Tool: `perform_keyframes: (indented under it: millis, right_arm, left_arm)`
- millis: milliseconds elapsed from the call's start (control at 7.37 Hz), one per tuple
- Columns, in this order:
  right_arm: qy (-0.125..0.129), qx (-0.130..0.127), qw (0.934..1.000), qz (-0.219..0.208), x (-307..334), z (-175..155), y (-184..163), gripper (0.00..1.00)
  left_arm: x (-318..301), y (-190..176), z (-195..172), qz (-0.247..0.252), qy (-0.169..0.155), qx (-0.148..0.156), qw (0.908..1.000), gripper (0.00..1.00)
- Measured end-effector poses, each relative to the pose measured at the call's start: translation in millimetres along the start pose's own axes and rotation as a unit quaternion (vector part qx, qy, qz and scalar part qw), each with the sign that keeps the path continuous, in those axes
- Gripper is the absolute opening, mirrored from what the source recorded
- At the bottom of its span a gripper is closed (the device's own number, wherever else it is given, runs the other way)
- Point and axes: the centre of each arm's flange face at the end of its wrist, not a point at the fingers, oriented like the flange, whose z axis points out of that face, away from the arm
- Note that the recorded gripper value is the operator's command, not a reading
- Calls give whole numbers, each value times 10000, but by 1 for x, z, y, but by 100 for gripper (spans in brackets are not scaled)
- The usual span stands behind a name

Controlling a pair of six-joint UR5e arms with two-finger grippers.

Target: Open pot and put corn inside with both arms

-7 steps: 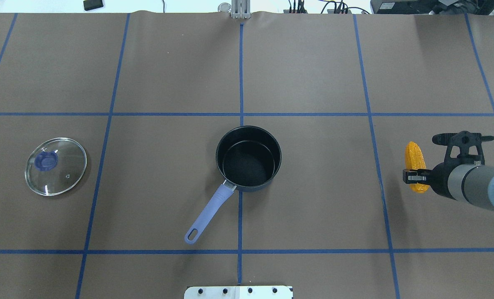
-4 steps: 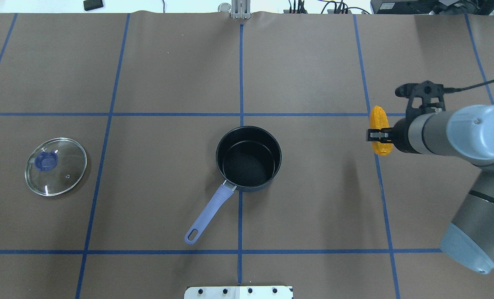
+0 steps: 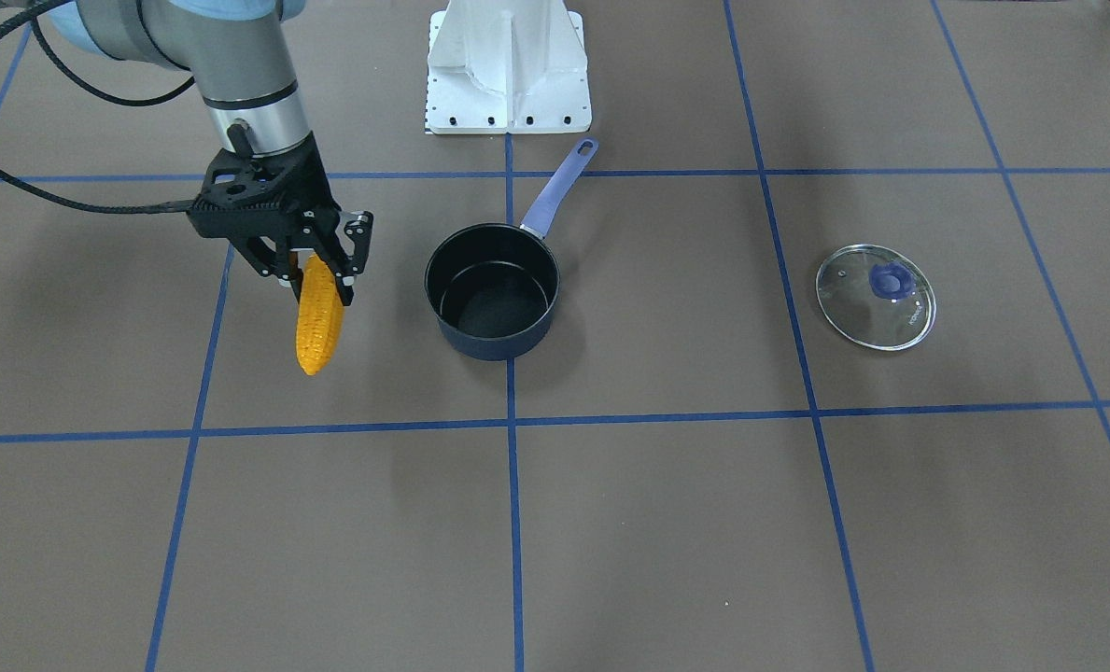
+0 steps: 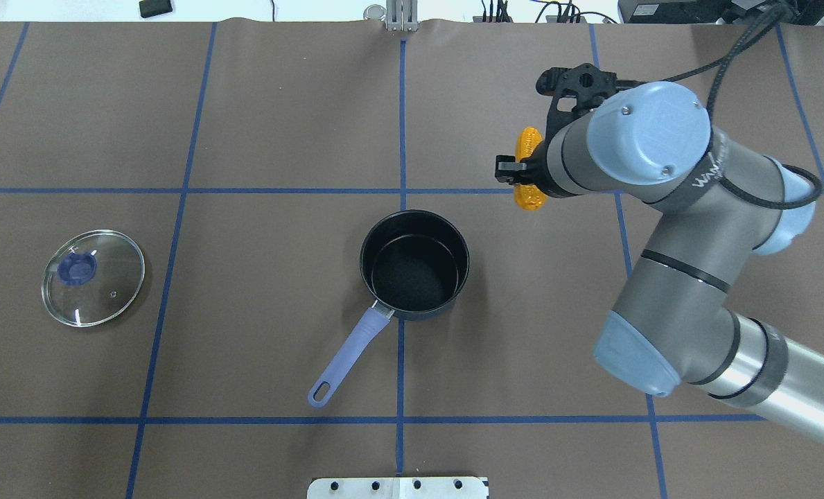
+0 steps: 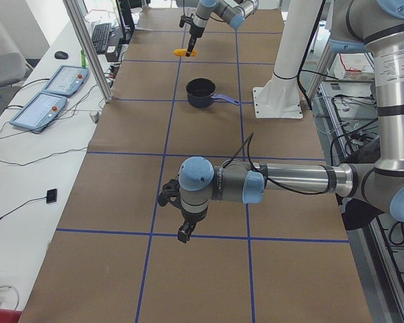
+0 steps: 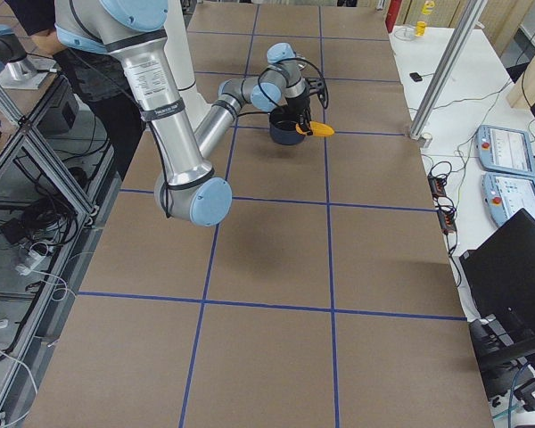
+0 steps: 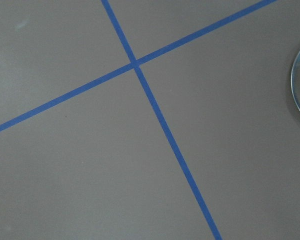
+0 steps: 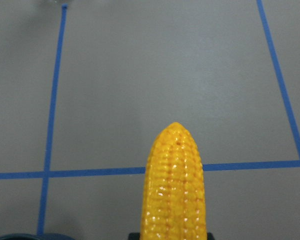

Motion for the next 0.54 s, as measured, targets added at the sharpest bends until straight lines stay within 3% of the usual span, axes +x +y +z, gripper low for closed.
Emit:
perform_keyframes:
  millis: [136, 271, 407, 543]
  right_arm:
    - [-64, 53, 9999, 105, -34, 5, 11, 0]
    - [-64, 162, 9997, 183, -65, 16, 36, 23]
    - [-50, 240, 9993, 271, -95, 28, 63, 64]
    - [-10, 268, 9990, 354, -121, 40, 88, 91]
  left_arm:
    - [0, -1, 0, 5, -12, 0, 10000, 98]
    - [0, -2, 0, 9, -15, -2, 10000, 98]
    - [0, -2, 0, 15, -16, -1, 10000, 98]
    - [0, -3, 0, 17, -16, -1, 10000, 98]
